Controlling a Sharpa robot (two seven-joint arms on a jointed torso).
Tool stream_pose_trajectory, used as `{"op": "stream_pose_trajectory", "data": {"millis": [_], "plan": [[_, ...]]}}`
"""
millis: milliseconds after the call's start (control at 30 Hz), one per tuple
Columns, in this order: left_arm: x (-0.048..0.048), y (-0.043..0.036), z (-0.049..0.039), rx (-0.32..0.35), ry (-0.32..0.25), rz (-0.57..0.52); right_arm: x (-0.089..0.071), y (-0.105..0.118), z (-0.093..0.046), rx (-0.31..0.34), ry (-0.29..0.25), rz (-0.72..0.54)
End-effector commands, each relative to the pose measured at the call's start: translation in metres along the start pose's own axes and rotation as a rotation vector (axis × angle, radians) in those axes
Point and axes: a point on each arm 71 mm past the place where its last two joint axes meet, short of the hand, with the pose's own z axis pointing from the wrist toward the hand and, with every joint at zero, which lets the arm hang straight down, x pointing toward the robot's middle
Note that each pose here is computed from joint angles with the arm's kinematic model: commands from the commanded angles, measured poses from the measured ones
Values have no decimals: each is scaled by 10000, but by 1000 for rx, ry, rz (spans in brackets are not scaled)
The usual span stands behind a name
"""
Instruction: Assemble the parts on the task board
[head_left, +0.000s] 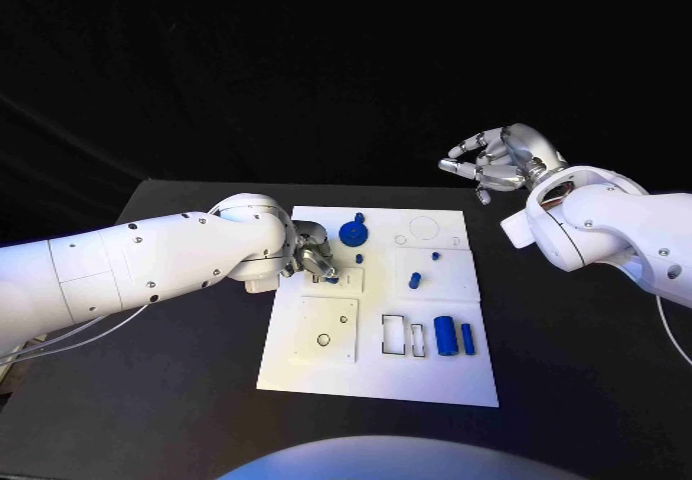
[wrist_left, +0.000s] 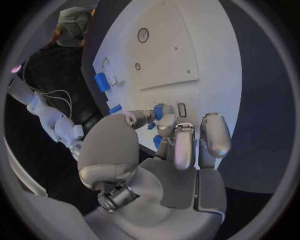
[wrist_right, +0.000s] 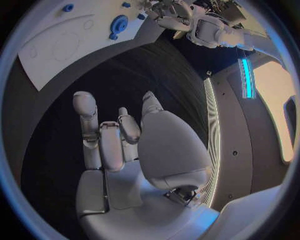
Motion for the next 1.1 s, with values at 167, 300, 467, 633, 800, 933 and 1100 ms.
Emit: {"op": "stream_pose_trajectory", "data": {"millis": [167,300,467,633,800,933,1100], "plan": [[30,1,14,-3,40,-5,-2,3,1,-13,-8,16],[28,2,17,-4,41,-7,-9,1,1,-16,-17,18],[22,6,24,-5,39,-9,-11,-8,0,-3,-23,35],[17,13,30,-9,39,-11,-4,-17,-2,17,-23,60],[12,18,35,-11,37,-13,-7,-25,-4,26,-27,68],[9,21,37,-13,36,-15,-7,-26,-5,29,-28,71],[9,19,40,-13,37,-17,-8,-27,-5,29,-29,72]]}}
